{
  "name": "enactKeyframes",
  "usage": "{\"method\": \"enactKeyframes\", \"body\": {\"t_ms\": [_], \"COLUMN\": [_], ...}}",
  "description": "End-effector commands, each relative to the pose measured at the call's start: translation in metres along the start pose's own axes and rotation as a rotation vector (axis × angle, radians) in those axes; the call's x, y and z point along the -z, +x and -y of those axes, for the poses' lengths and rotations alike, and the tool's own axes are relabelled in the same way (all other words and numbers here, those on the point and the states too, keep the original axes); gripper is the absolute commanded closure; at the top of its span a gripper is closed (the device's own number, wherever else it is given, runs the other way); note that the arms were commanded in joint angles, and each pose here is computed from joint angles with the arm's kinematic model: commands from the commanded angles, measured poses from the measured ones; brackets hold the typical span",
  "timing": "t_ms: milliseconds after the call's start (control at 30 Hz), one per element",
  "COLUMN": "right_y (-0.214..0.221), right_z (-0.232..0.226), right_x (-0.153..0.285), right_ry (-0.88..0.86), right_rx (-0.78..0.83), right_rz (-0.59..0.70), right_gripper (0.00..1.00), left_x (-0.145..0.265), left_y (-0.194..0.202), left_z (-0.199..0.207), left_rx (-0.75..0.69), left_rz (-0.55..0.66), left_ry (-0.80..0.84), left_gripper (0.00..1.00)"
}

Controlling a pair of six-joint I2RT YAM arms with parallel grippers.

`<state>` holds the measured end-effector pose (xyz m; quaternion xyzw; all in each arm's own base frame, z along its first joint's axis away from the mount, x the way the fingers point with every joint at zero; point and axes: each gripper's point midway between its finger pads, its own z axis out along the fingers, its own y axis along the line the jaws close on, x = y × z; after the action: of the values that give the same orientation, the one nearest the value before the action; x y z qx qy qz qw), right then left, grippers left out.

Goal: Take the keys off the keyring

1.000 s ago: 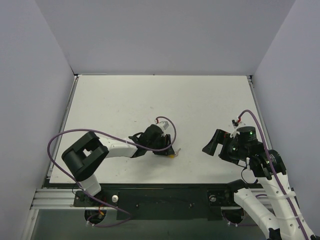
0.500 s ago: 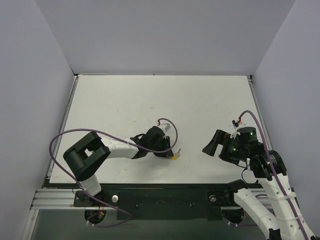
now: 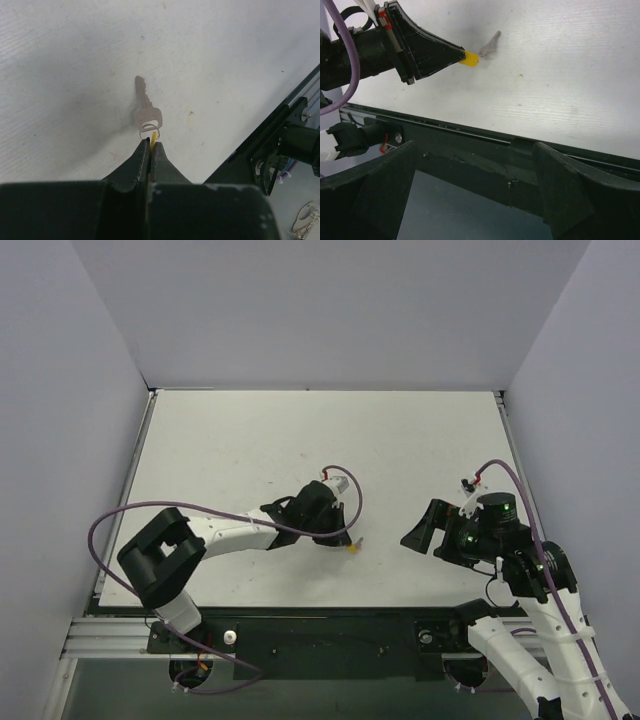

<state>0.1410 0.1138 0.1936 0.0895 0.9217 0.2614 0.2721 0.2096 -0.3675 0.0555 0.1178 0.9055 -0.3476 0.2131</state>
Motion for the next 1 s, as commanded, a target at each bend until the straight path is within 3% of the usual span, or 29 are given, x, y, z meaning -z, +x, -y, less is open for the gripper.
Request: {"method": "enactKeyframes", "body": {"t_ms": [0,333,767,967], "right_y": [-0.015,-0.046,-0.081,-0.090], "right_z": [-0.034,-0.095,-0.160,-0.167], "right_x": [0.020,0.058,0.106,0.115], "right_ry": [-0.139,-0.388,-0.747,-0.784], "right_rx": [0.056,0.060,-0.091,-0.137], "right_rz": [0.047,0.164,0.302,0.349], "right_gripper": [0.09,0.09,0.15,0.20], "left_x": [0.041,0.121,0.230,0.270], "left_y": [-0.037,-0.071,-0.094,-0.099], "left_z": [0.045,0.093,0.155,0.168], "left_rx": [-0.093,-0.191,-0.122,-0.077], "left_rz": [0.071,0.142,0.343,0.431], "left_ry": [0.045,0.081,0.314,0.407], "left_gripper": [1.00,1.00,1.00,1.00]}}
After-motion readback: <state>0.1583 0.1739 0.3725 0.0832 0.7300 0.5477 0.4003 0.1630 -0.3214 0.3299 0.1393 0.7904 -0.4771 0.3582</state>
